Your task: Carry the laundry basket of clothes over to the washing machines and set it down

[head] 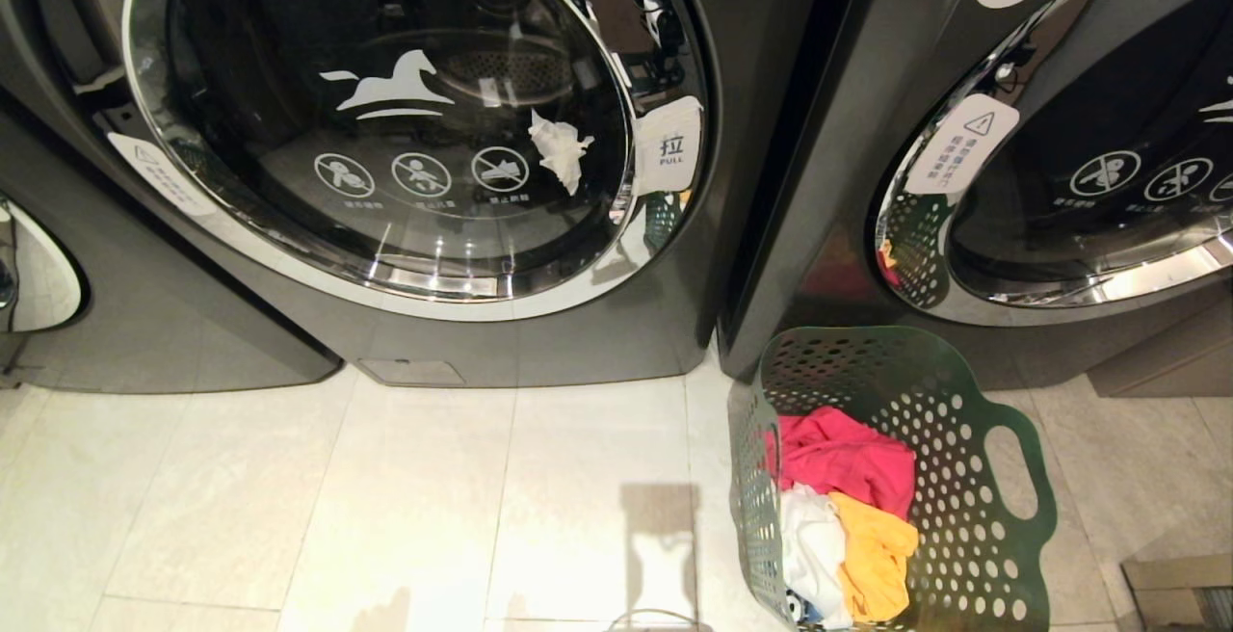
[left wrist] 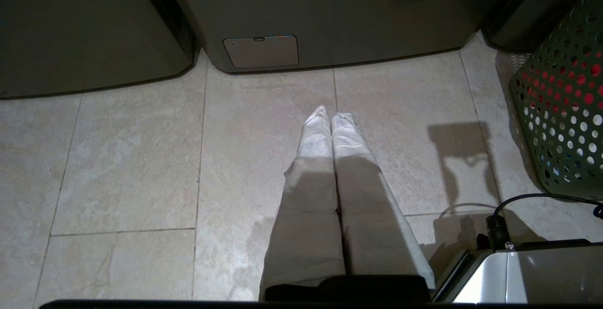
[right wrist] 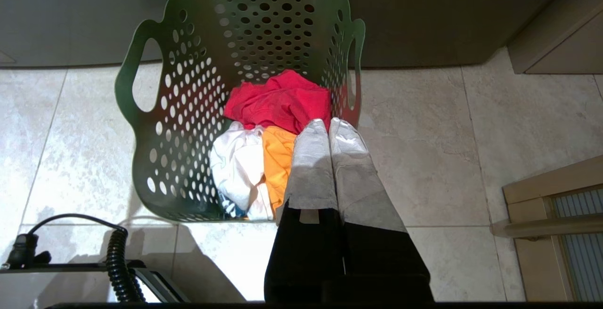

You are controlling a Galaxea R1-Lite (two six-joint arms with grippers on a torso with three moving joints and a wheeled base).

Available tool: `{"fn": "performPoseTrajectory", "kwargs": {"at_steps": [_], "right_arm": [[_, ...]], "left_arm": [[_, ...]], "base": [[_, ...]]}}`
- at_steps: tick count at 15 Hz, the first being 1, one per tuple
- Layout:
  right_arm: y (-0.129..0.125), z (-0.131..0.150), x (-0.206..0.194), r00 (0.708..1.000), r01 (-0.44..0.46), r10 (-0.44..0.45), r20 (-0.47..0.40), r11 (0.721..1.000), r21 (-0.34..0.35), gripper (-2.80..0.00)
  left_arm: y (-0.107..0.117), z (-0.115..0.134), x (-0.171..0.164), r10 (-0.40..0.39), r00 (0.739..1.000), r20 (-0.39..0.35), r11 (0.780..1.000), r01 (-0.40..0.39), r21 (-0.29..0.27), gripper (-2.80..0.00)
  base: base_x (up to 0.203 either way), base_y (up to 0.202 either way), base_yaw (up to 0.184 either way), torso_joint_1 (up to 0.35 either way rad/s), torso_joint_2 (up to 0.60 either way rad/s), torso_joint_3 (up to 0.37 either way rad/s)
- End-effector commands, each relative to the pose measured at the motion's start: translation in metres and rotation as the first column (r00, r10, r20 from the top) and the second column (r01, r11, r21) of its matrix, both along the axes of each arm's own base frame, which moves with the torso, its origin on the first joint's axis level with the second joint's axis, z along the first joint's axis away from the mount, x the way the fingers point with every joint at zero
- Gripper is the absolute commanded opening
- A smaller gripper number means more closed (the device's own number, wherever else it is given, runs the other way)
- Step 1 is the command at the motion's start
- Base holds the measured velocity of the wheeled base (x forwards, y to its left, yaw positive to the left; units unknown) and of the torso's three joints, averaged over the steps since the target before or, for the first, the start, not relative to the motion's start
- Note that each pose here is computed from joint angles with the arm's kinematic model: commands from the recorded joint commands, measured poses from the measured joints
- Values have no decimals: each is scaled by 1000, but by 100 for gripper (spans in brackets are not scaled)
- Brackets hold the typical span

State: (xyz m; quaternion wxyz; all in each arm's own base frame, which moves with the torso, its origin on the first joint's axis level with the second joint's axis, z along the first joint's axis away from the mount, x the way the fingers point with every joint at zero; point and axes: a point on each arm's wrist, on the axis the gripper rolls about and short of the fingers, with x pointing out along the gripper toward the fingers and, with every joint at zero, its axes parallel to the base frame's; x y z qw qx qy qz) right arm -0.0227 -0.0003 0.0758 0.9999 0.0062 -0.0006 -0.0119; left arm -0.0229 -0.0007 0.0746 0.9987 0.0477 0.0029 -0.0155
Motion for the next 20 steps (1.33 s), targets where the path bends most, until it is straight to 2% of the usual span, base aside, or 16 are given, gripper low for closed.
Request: {"fn": "performPoseTrajectory", "kwargs": {"at_steps": [1, 20], "right_arm": [[0, 0, 0, 1000, -1, 1, 0, 1000, 0, -280], [0, 0, 0, 1000, 1, -1, 1, 1000, 3, -280]], "left_arm": [[0, 0, 0, 0, 1000, 0, 1000, 0, 1, -280], [0, 0, 0, 3, 1000, -1, 1000, -3, -11, -280]], "base": [[0, 0, 0, 0, 0, 0], [0, 0, 0, 0, 0, 0]]}}
